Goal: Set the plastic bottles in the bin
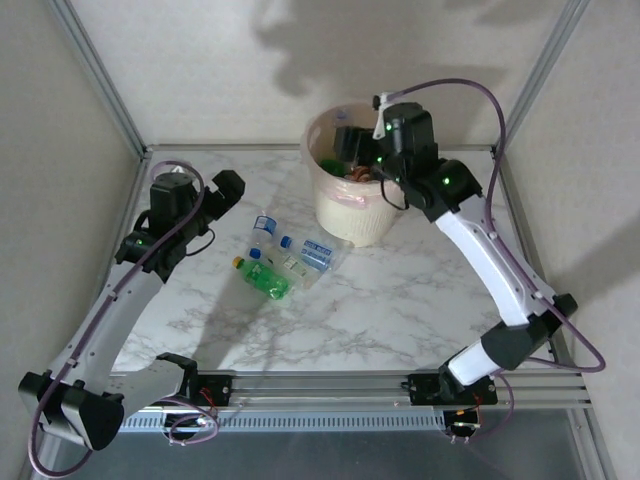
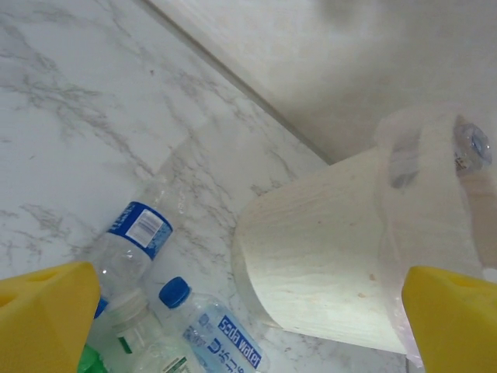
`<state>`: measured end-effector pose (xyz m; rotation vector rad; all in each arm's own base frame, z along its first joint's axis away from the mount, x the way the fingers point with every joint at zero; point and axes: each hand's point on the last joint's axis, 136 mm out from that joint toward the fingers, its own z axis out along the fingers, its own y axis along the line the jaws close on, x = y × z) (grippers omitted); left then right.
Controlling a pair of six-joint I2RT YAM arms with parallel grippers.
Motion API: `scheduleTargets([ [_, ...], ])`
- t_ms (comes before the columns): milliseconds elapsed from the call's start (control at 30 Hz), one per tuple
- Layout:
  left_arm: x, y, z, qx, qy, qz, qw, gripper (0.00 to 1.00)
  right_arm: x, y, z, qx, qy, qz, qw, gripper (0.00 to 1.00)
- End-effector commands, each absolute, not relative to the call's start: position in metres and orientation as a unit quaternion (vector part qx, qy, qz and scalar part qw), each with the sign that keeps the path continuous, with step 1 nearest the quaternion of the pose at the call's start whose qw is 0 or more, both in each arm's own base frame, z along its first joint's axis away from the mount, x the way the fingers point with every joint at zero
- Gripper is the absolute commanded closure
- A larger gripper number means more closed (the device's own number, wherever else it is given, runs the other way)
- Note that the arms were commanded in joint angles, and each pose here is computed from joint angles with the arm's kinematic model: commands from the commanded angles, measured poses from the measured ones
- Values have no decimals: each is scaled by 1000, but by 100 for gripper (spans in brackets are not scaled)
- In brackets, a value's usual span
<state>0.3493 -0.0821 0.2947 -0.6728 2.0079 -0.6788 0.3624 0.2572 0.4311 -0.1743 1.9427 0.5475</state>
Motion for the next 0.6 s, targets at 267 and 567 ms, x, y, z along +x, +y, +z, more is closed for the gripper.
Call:
scheduleTargets([
  [267, 326, -64, 268, -287, 831, -230, 418, 0, 287, 325, 407, -155, 807, 286, 493, 34],
  [567, 307, -53, 222, -318, 847, -197, 378, 2, 229, 394, 302, -249, 839, 291, 387, 29],
])
